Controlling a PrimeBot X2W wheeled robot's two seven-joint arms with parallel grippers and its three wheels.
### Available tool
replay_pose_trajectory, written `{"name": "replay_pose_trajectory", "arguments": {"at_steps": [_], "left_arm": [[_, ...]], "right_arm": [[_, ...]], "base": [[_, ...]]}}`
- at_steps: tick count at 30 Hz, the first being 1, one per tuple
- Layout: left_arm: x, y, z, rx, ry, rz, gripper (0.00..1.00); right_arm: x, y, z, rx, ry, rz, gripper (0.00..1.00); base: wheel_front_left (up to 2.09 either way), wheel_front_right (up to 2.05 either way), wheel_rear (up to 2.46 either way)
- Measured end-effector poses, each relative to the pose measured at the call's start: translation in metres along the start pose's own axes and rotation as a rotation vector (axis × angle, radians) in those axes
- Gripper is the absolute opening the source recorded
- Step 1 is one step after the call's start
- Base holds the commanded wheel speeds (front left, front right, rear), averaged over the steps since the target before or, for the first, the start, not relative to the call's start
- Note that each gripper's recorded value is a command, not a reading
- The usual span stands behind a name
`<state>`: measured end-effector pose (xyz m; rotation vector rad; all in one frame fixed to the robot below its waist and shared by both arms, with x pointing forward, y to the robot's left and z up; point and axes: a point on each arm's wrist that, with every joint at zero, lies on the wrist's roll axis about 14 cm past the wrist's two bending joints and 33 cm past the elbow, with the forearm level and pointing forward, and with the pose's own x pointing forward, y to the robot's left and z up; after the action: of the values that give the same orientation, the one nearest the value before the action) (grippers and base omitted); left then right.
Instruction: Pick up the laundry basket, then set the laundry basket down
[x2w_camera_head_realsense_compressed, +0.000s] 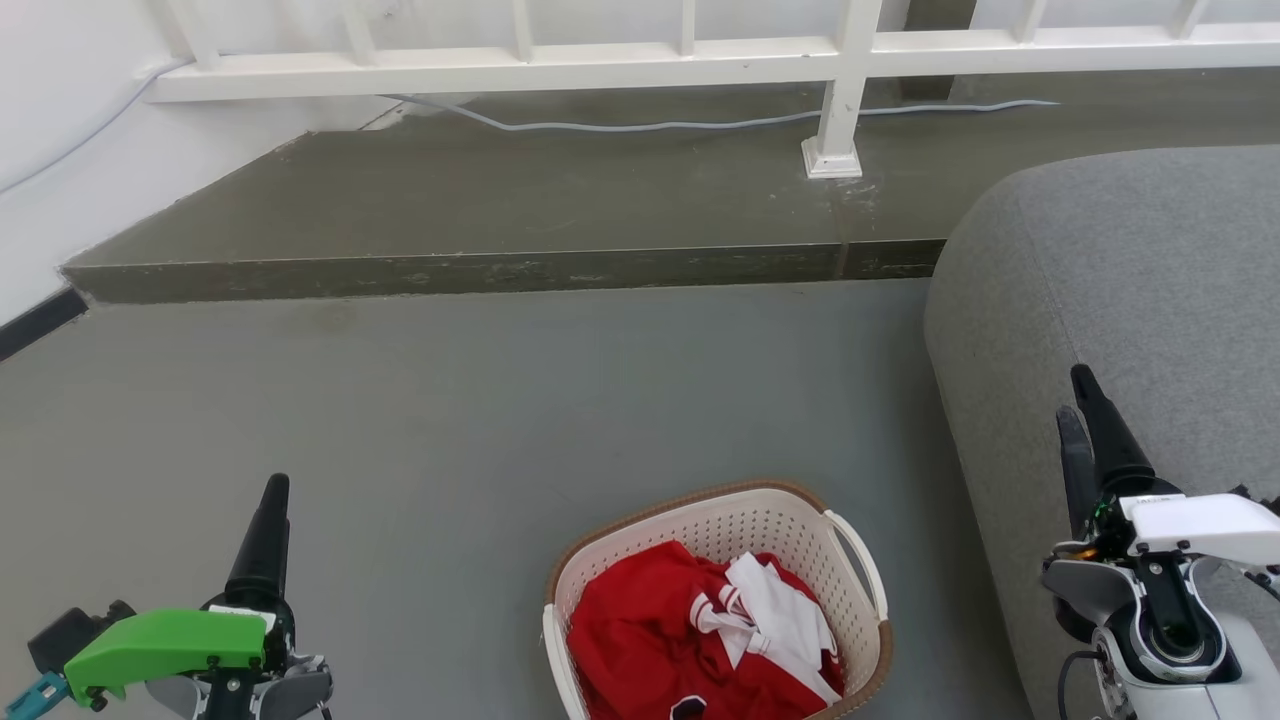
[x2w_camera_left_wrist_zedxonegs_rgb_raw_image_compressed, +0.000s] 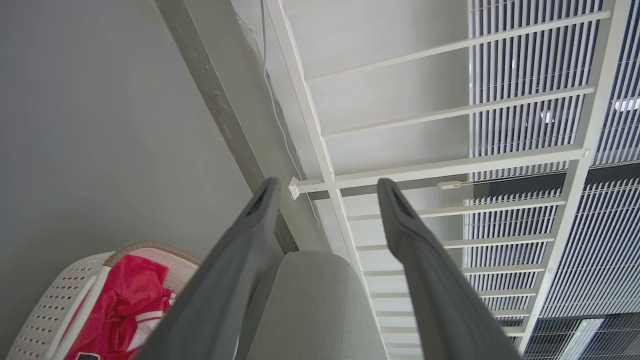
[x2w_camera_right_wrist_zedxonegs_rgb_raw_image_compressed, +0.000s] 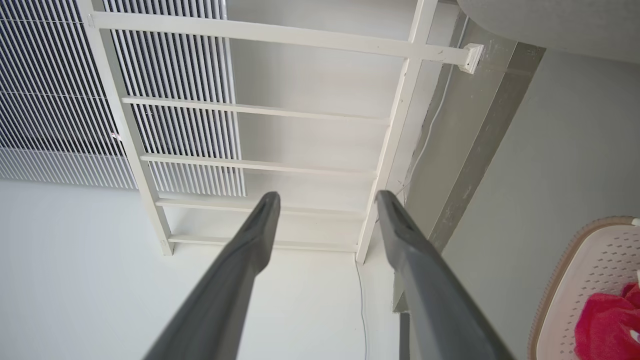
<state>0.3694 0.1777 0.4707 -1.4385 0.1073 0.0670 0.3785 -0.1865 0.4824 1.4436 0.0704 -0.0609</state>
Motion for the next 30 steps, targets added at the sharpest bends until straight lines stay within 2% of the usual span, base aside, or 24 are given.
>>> {"name": "replay_pose_trajectory", "arguments": {"at_steps": [4, 17, 22, 26, 30], "left_arm": [[0.0, 0.0, -0.001, 0.045, 0.002, -0.001, 1.0], [0.0, -0.002, 0.001, 0.303, 0.009, -0.013, 1.0], [0.001, -0.007, 0.003, 0.396, -0.002, -0.028, 1.0], [0.001, -0.01, 0.002, 0.452, -0.007, -0.039, 1.0], [0.001, -0.013, 0.0, 0.516, -0.009, -0.048, 1.0]], "right_arm": [[0.001, 0.005, -0.003, -0.067, 0.011, 0.015, 1.0], [0.004, 0.012, -0.014, -0.321, 0.058, 0.049, 1.0], [0.005, 0.015, -0.013, -0.391, 0.045, 0.062, 1.0], [0.006, 0.018, -0.013, -0.502, 0.051, 0.079, 1.0], [0.008, 0.025, -0.015, -0.55, 0.043, 0.104, 1.0]], "base": [[0.0, 0.0, 0.0], [0.0, 0.0, 0.0], [0.0, 0.0, 0.0], [0.0, 0.0, 0.0], [0.0, 0.0, 0.0]]}}
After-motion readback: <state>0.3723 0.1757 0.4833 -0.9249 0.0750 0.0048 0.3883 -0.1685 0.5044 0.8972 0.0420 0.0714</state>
